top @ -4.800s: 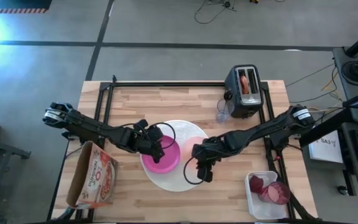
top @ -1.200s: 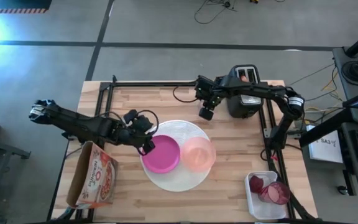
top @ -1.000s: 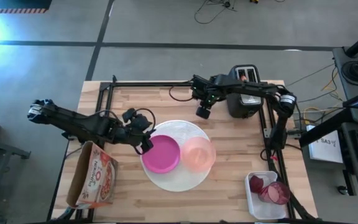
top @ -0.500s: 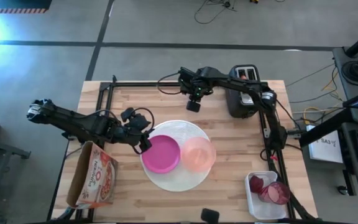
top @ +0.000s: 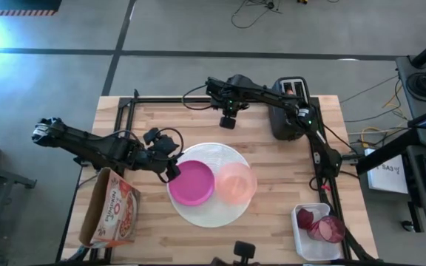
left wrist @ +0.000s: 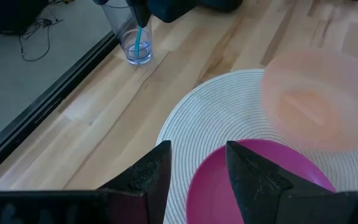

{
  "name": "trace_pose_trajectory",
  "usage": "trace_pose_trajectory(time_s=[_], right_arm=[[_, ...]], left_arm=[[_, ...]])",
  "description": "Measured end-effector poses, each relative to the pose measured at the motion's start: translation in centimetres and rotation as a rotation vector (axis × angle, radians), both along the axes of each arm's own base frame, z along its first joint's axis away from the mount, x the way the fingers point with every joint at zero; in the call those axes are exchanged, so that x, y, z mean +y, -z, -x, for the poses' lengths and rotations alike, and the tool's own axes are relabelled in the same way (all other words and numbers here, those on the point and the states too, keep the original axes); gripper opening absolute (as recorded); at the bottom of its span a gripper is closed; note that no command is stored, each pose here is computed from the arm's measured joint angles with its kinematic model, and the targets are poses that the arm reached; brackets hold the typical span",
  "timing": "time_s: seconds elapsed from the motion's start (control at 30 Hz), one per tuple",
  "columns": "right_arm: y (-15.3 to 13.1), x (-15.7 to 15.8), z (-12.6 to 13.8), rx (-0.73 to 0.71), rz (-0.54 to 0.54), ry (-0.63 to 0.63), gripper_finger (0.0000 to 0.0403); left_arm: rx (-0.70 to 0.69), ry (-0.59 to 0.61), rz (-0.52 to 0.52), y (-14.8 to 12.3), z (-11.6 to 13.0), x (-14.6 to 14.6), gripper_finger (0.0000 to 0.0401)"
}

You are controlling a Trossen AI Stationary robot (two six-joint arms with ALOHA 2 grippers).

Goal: Arrange a breakfast setting
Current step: Adjust the transparent cup, then put the red cup of milk to the top of the orange bowl on the white mat

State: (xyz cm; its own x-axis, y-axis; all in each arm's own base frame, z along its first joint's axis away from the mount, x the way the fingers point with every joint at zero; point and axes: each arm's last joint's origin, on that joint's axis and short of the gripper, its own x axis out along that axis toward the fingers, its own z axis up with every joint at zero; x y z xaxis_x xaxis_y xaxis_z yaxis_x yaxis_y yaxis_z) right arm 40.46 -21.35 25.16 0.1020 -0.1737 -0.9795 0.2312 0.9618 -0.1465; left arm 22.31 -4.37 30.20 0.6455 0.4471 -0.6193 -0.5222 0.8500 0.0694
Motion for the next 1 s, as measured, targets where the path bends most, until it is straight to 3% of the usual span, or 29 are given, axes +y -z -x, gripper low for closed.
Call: trace_pose_trajectory(time_s=[0.63,1.0], right_arm=[[-2.2,0.9,1.2,-0.004,-0.026,0.061,0.0108],[-7.4,2.2,3.7,-0.099,0.000,0.104,0.0123]], left_arm=[[0.008,0.000,-0.002,0.0,0.1,0.0,0.0137],[0.018,0.000,-0.004,0.1,0.1,0.0,0.0137]])
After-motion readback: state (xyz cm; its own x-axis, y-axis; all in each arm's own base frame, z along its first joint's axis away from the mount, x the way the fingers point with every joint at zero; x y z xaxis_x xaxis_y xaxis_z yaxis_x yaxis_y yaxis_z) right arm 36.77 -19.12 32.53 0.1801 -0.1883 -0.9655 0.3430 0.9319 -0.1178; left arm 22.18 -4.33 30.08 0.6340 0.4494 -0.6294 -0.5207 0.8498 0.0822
